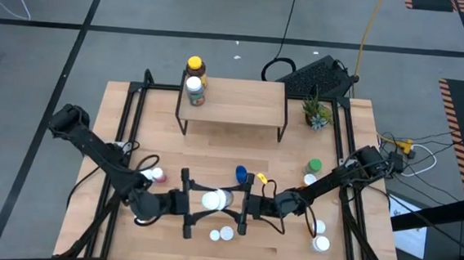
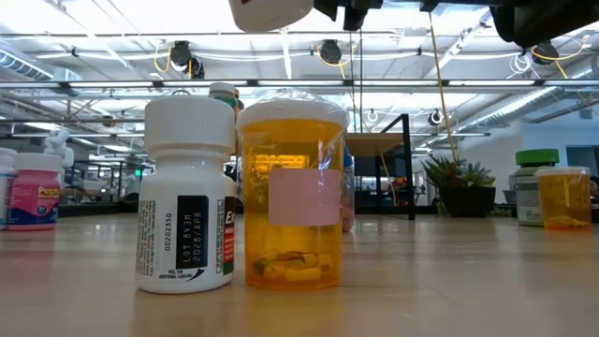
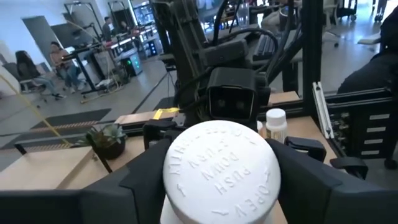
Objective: Pick and place medicine bottles onto shelf by color
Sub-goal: Put the large white medicine bottle on the shelf, aligned with the other large yellow and green medicine bottles
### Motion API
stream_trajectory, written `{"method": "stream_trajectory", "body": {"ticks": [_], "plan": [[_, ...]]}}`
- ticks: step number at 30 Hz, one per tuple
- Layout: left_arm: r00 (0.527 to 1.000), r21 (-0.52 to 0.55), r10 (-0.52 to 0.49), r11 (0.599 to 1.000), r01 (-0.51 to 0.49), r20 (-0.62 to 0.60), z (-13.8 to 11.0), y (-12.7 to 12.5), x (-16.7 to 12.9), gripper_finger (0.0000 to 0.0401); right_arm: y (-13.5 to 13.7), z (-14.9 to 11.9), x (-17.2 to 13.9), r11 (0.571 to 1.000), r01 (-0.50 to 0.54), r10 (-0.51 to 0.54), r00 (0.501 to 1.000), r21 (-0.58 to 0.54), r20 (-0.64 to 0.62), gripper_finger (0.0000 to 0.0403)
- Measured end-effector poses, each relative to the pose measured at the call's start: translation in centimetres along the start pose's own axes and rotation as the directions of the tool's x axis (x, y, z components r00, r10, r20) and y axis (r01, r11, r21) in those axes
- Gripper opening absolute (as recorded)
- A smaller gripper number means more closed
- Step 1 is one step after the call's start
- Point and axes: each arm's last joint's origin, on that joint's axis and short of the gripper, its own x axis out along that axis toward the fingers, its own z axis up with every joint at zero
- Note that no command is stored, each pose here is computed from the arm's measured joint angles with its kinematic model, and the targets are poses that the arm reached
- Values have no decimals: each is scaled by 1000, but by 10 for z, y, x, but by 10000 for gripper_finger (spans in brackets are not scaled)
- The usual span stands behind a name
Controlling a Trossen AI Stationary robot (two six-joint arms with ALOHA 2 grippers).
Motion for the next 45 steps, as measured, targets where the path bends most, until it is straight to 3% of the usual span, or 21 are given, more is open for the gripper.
{"method": "stream_trajectory", "body": {"ticks": [8, 12, 16, 23, 32, 45], "plan": [[999, -13, 20, 1000, -20, -34, -4, 1, 0, 249, -2, -1, 1, 999, 4, -4, 1000, 36, -8, 247], [997, 29, 46, 999, -45, -54, 0, 11, -4, 240, -5, -1, 2, 998, 48, -49, 999, -29, -11, 266], [994, -20, 34, 999, -36, -103, 4, 35, -7, 237, -8, -1, 2, 983, 164, -168, 985, -83, -36, 314], [974, 6, 137, 990, -138, -179, 11, 84, -17, 243, -15, 7, -2, 929, 357, -365, 928, -95, -79, 375], [928, 11, 281, 958, -287, -243, 15, 160, -27, 241, -14, 7, -3, 926, 372, -377, 922, -66, -84, 379], [795, 16, 433, 882, -472, -424, -12, 237, -20, 242, -13, 6, -3, 927, 368, -373, 923, -68, -92, 380]]}}
